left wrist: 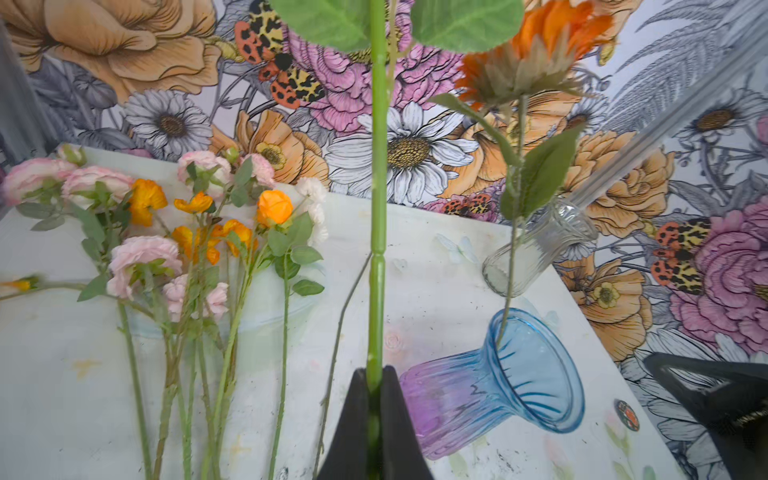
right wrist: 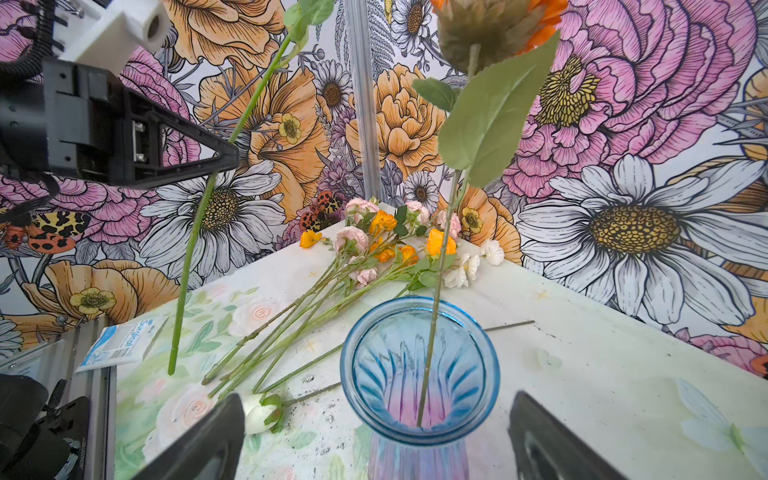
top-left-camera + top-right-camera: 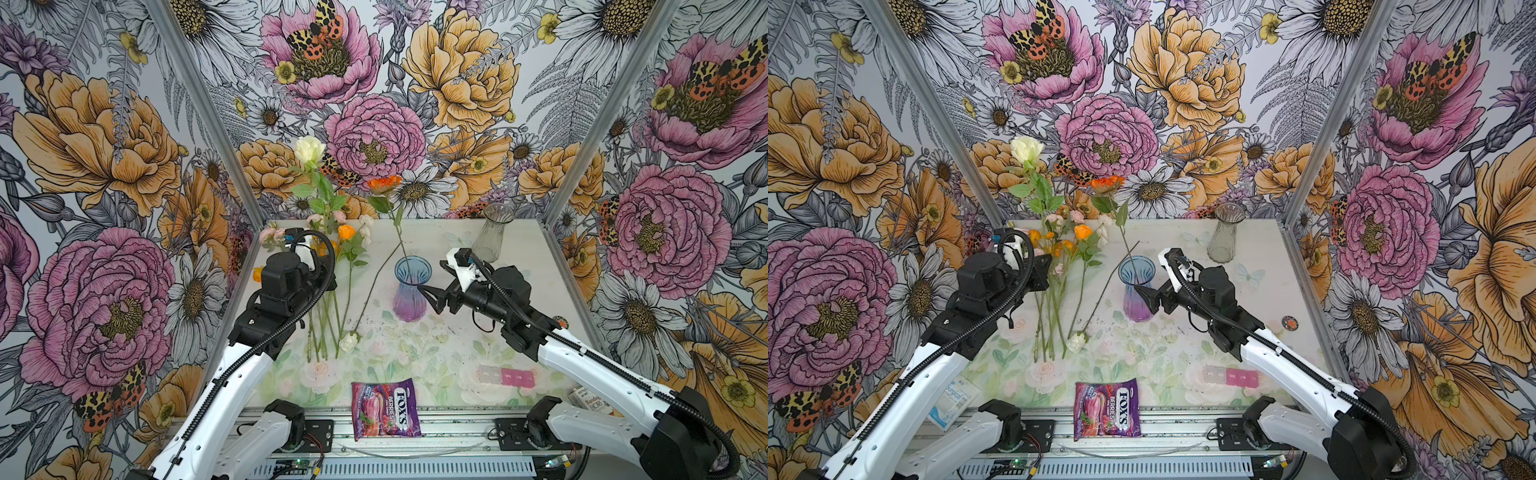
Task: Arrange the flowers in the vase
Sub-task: 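Lift the cream rose and carry it toward the vase with the left gripper, then lower the cream rose stem into the vase and open the left gripper, then return the left gripper to the bundle and grasp another stem, then lift the yellow rose upward out of the bundle with the left gripper, then carry the yellow rose over the vase and lower its stem in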
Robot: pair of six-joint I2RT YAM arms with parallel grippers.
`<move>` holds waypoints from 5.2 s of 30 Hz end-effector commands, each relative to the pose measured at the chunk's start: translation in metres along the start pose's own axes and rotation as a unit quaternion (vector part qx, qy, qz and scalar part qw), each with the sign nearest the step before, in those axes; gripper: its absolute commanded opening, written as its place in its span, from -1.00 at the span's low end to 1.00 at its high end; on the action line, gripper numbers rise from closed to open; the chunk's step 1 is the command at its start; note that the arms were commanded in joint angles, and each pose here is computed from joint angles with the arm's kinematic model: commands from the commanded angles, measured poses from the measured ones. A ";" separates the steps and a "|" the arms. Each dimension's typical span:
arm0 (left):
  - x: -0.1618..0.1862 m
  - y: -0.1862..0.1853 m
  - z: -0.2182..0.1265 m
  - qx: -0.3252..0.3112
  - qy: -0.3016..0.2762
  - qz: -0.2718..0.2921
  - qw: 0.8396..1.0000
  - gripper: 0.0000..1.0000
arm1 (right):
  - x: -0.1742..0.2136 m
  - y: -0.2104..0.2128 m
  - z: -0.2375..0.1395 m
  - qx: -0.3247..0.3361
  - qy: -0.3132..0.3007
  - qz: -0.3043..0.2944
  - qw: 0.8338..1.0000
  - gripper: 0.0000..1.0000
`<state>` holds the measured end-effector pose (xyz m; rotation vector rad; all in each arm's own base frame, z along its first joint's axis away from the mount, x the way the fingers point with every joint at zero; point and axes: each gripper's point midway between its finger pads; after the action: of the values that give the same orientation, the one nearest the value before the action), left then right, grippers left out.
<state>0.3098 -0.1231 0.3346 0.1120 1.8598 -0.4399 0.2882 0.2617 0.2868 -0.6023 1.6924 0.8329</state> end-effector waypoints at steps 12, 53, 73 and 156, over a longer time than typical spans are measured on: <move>-0.117 -0.172 -0.020 0.166 -0.285 0.103 0.938 -1.00 | -0.018 -0.015 -0.018 0.027 -0.052 0.013 0.998 0.99; 0.070 -0.155 0.116 0.161 -0.075 0.213 0.961 -0.53 | -0.010 -0.020 -0.012 0.033 -0.044 0.010 0.998 0.99; 0.109 0.068 0.124 -0.146 0.145 0.024 0.978 -0.10 | -0.002 -0.040 -0.006 0.116 0.026 0.009 0.993 0.97; -0.159 -0.197 -0.007 0.086 -0.383 0.092 0.915 -1.00 | 0.051 0.015 -0.012 -0.038 -0.050 -0.008 0.998 0.99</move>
<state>0.2989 -0.2857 0.5103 0.2582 1.1148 -0.4684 0.2602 0.2632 0.2297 -0.6216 1.6177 0.8711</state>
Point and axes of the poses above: each gripper's point midway between its finger pads, its own z axis out along the fingers, its own y axis along the line the jaws close on, x = y × z, and after that the axes turned 8 degrees about z, right-handed
